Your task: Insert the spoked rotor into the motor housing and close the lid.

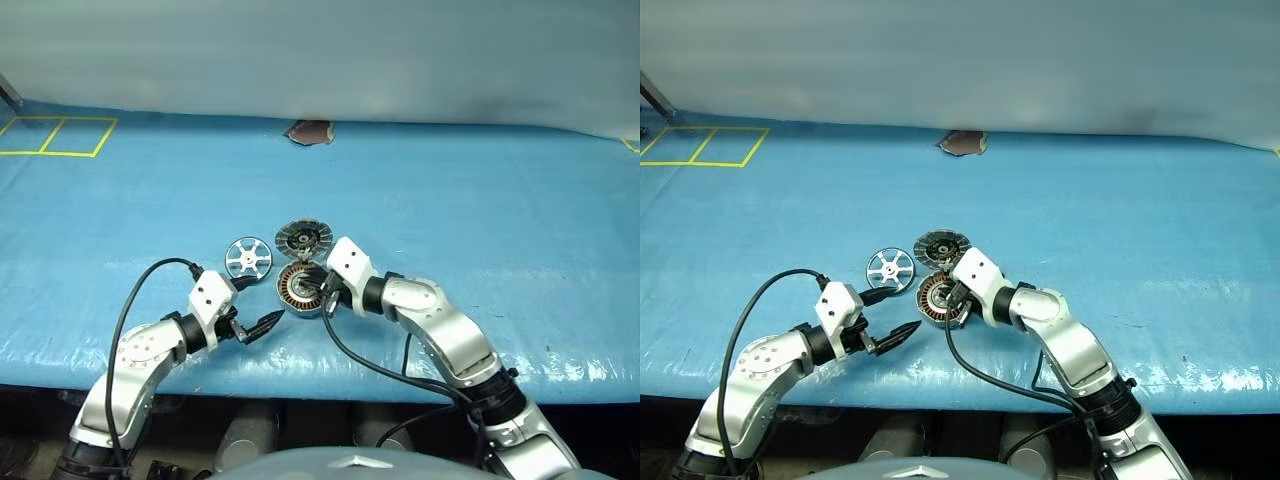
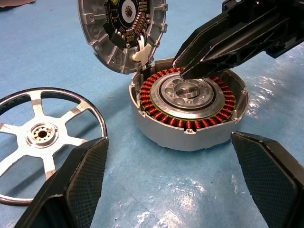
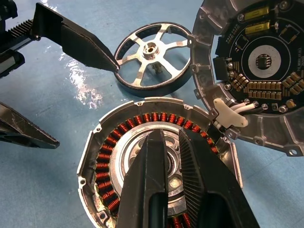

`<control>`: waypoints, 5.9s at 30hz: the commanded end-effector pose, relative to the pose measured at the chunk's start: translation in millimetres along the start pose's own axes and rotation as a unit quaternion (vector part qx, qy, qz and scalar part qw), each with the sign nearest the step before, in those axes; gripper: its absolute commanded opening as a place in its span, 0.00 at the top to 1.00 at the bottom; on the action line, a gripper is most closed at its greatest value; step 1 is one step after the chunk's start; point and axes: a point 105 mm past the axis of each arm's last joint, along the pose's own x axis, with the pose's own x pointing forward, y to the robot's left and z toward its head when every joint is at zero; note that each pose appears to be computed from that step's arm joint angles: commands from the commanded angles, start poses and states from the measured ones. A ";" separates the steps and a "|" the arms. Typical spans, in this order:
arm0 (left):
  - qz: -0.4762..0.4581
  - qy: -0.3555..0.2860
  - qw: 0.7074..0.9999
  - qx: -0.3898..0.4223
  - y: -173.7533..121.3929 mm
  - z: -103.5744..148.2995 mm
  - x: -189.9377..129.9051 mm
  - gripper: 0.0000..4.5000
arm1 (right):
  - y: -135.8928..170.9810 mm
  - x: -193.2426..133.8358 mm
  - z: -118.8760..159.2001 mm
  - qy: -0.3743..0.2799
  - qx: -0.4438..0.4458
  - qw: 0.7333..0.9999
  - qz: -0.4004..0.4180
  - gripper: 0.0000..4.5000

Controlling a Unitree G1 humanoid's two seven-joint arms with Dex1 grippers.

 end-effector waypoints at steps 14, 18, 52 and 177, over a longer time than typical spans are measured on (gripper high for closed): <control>0.010 -0.004 1.000 0.019 2.5 2.4 -0.4 0.00 | 4.9 2.8 -2.6 0.009 -0.015 1.000 0.008 0.85; 0.012 -0.004 1.000 0.020 2.6 2.0 -0.3 0.00 | 4.3 4.0 -10.8 0.025 -0.018 1.000 0.004 0.85; 0.081 -0.035 0.996 -0.023 29.6 18.8 -2.5 0.00 | 0.8 -19.9 11.6 -0.029 -0.027 0.999 0.000 0.85; 0.189 0.023 0.959 -0.208 66.9 -13.4 27.9 0.31 | 10.4 -19.1 -9.4 -0.008 -0.025 1.000 -0.008 0.87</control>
